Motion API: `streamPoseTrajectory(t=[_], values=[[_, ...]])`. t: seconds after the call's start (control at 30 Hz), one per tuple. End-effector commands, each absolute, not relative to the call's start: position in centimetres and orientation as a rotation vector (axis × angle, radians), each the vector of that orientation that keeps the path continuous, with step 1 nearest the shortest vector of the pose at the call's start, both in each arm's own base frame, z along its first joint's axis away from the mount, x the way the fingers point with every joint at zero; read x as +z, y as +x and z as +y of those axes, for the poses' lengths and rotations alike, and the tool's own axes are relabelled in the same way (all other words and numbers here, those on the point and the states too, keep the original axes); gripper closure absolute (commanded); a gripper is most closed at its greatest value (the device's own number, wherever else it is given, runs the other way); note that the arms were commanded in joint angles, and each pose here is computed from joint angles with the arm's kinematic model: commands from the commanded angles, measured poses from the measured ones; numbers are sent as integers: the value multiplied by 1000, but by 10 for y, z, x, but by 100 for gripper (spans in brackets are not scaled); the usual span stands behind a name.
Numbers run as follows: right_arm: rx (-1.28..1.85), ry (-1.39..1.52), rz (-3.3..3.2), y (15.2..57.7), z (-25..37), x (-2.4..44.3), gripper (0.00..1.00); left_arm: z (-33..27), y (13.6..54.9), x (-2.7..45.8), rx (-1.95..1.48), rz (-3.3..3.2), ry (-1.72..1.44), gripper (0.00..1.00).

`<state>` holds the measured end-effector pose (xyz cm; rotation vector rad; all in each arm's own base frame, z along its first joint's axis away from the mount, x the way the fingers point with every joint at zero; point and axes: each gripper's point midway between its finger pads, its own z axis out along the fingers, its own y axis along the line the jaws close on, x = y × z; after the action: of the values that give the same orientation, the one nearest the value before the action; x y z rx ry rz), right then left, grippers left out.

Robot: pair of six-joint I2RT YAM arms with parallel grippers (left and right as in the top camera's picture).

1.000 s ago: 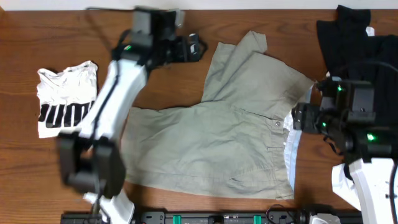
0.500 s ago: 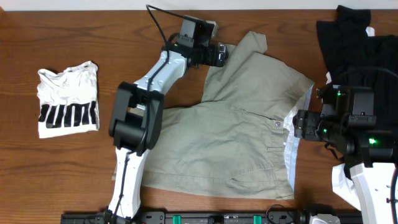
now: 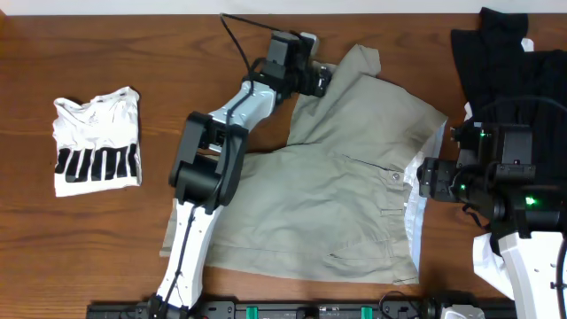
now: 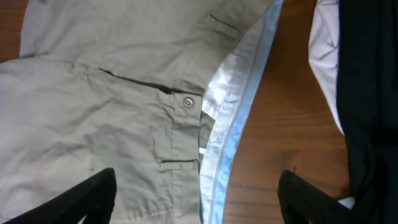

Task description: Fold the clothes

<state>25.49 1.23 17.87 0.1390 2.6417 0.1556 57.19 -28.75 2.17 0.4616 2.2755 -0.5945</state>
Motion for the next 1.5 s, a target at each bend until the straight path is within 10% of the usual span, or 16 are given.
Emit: streamPoseTrajectory(t=[0.0,0.37,0.87,1.1,1.23,1.47], values=[[150,145,2638,256,13,181,19,-285,579,14,-536,2269,457,10],[150,145,2638,256,13,180,19,-288,573,11,-558,2298,440,94],[150,146,2639,256,13,180,19,-163,586,206,-210,2154,137,94],[150,146,2643,255,13,180,19,-28,547,191,133,2350,-288,93],[150,146,2646,254,13,180,19,6,519,155,188,2491,-426,36],[150,148,2665,250,13,177,18,19,490,124,244,2616,-449,13]])
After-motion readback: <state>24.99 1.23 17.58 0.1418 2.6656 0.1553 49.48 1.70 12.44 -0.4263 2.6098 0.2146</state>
